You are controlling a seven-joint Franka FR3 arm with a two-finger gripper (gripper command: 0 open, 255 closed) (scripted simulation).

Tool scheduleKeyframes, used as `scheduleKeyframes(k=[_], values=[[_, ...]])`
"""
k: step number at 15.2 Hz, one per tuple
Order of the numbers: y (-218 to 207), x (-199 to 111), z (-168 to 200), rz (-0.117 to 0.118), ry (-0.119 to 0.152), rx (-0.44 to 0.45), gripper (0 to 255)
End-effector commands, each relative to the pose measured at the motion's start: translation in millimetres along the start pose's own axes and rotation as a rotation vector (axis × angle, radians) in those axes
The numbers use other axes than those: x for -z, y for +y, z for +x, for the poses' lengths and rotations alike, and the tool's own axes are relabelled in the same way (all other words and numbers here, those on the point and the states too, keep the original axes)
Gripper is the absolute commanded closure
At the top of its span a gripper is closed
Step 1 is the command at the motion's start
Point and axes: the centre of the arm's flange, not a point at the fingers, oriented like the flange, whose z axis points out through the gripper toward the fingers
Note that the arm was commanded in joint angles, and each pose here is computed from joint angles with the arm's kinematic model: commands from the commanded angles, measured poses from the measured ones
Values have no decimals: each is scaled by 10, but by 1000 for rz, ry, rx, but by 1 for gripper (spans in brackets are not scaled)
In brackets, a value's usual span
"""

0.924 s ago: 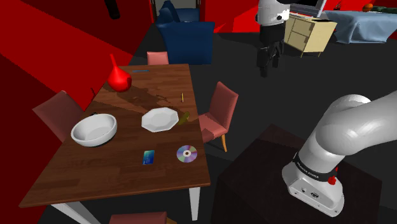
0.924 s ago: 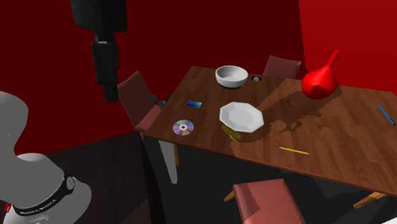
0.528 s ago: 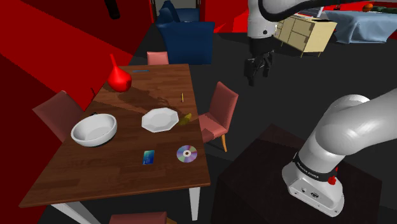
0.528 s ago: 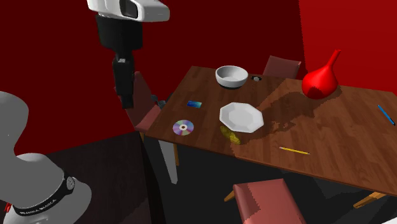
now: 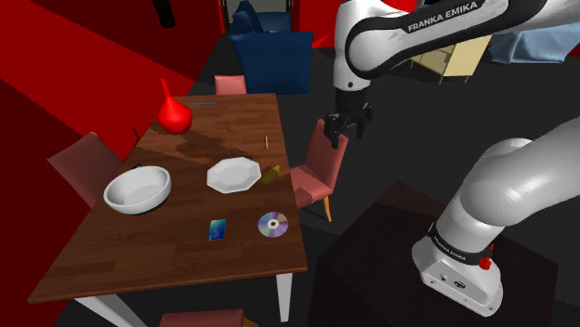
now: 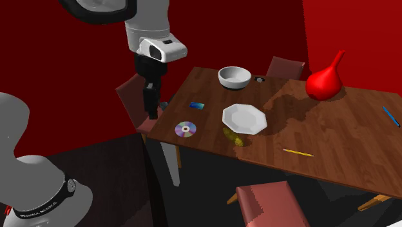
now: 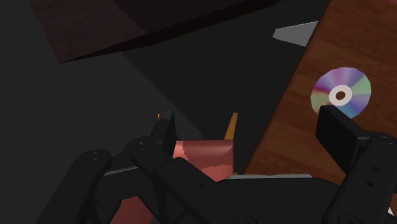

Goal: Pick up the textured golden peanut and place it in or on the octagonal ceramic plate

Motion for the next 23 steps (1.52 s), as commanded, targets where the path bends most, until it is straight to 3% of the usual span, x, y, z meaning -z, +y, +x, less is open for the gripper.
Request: scheduleKeyframes(k=[1,23], values=[[-134,-188,120,16,16,-50,0],[-1149,-1871,1899,168,160,-566,0]])
